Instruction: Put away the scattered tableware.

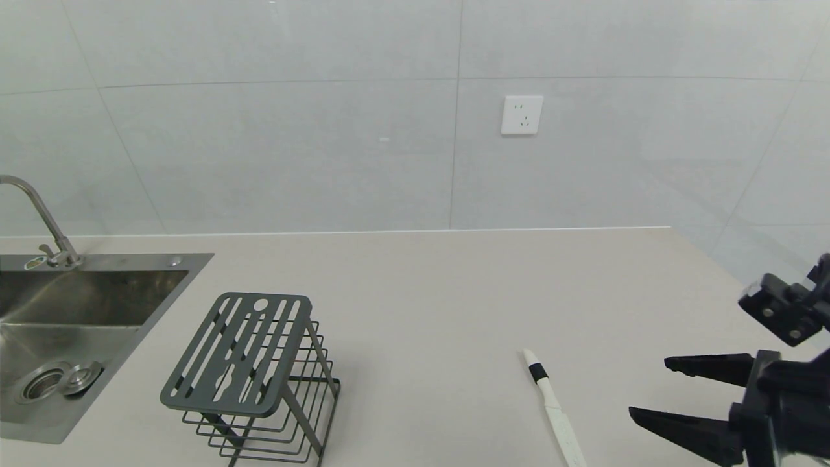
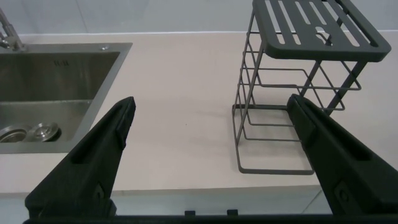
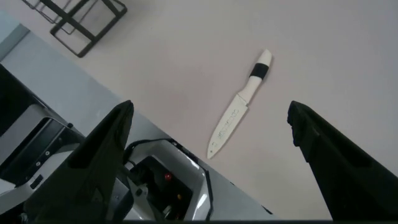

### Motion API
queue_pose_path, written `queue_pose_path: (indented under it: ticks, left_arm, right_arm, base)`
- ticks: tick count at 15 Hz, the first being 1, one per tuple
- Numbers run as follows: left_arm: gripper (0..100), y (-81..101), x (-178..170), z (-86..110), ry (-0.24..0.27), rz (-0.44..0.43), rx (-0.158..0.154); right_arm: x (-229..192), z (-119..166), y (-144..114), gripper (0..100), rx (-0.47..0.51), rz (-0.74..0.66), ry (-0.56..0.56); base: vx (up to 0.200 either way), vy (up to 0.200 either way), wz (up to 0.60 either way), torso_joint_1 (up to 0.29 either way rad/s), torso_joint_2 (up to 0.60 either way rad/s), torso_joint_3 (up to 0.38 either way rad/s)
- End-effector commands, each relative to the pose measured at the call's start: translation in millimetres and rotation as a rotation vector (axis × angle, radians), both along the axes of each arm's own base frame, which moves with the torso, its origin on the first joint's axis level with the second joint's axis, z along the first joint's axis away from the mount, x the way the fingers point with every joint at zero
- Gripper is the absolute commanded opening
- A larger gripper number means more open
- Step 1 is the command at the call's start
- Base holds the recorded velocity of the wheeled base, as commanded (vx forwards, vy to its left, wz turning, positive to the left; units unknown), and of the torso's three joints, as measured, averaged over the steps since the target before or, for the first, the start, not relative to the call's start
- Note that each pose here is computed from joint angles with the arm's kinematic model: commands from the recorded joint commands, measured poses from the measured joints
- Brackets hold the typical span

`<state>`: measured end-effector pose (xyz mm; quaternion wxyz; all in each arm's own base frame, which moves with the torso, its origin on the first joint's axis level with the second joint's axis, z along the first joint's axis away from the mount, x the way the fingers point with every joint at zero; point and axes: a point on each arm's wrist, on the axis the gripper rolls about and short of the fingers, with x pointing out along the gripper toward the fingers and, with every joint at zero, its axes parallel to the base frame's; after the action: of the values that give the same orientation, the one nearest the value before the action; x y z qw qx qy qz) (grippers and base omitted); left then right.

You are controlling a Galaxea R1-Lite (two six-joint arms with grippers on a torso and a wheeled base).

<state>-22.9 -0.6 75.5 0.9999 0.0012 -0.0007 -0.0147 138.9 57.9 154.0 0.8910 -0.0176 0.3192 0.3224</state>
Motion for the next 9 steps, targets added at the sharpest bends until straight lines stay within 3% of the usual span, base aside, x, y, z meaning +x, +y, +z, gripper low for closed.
queue_pose_path:
  ticks: [1, 9]
  left_arm:
    - [100, 0.0, 0.1, 0.0, 0.001, 0.0, -0.001]
    - [100, 0.0, 0.1, 0.0, 0.001, 0.002, -0.005]
  right_arm:
    - [13.2, -10.9, 7.8, 100, -0.036, 0.004, 0.068]
    - [29.3, -18.3, 44.9, 100, -0.064, -0.002, 0.164]
  base:
    - [0.0, 0.0, 0.0, 0.0, 0.0, 0.0]
    - [0.0, 0.0, 0.0, 0.0, 0.0, 0.0]
